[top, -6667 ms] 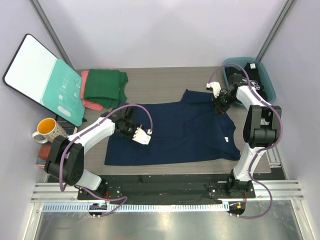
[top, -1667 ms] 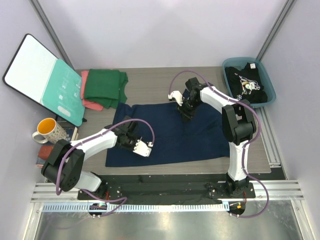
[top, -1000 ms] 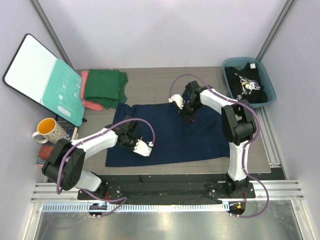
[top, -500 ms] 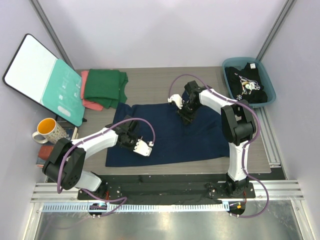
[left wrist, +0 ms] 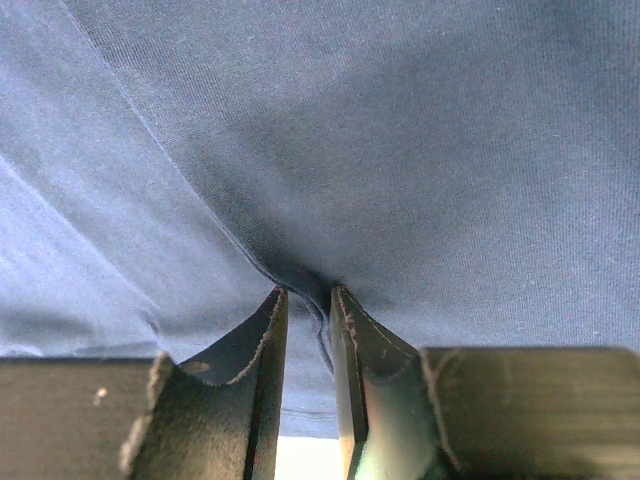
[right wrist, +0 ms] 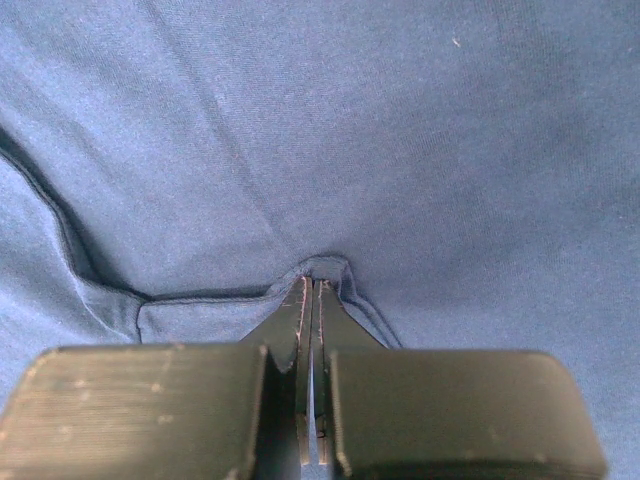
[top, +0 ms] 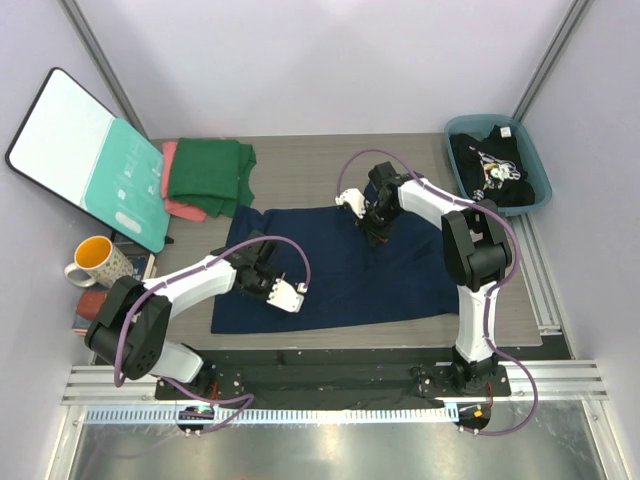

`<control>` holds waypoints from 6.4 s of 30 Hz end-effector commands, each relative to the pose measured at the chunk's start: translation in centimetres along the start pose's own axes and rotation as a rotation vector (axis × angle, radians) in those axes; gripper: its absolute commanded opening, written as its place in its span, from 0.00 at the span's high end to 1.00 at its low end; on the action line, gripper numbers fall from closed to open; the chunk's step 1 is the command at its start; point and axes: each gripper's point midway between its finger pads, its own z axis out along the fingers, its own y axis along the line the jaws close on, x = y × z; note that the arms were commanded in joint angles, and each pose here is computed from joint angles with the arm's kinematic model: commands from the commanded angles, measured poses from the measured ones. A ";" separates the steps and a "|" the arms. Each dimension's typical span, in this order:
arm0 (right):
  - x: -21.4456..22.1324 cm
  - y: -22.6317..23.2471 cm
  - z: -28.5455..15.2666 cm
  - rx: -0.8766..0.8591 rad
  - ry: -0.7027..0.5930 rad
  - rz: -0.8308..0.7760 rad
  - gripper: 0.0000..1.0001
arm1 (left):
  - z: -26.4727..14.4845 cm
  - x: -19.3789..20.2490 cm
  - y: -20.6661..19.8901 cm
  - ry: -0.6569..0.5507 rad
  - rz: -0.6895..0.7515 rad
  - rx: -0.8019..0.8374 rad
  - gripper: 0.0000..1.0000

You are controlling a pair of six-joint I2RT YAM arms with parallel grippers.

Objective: Fold and stack the t-shirts
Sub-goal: Fold the flattened tshirt in 1/3 of the way, then grap the side of the flattened tshirt furthest away from the robot with both arms

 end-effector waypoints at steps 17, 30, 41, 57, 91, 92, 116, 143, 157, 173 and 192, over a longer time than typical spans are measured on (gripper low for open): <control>-5.8 -1.4 -5.3 0.115 -0.139 -0.101 0.99 | 1.3 -1.3 -1.7 -0.071 -0.001 0.078 0.75; -6.0 0.0 -4.1 0.085 -0.117 -0.154 0.99 | 1.4 -1.3 -1.5 -0.069 0.003 0.079 0.75; -6.2 -2.0 -6.5 0.280 -0.149 -0.137 0.47 | 1.2 -1.1 -1.6 -0.062 -0.002 0.071 0.74; 9.3 3.5 -9.5 0.271 0.096 0.040 0.99 | 0.2 -1.1 -1.8 -0.055 0.007 0.055 0.74; 20.6 3.7 -7.7 0.268 0.252 0.246 0.99 | 1.6 2.5 -2.9 0.137 -0.077 0.111 0.74; 20.7 3.8 -7.7 0.264 0.257 0.246 0.99 | 1.6 2.5 -3.2 0.141 -0.090 0.128 0.74; 2.6 -7.5 -15.9 0.421 -0.306 0.387 0.41 | -9.0 -0.2 11.6 -0.026 -0.186 -0.310 0.42; 0.4 -24.0 -11.1 0.587 -0.301 0.507 0.36 | -1.7 14.3 19.0 0.057 -0.483 -0.070 0.45; 1.5 -25.0 -11.2 0.596 -0.266 0.516 0.37 | 1.3 18.1 20.3 0.162 -0.330 -0.034 0.50; 1.2 -26.2 -10.5 0.585 -0.269 0.517 0.39 | -1.0 17.6 19.3 0.170 -0.296 0.027 0.49; 4.5 -26.5 -8.4 0.597 -0.186 0.580 0.41 | -0.9 18.3 19.9 0.200 -0.313 -0.002 0.70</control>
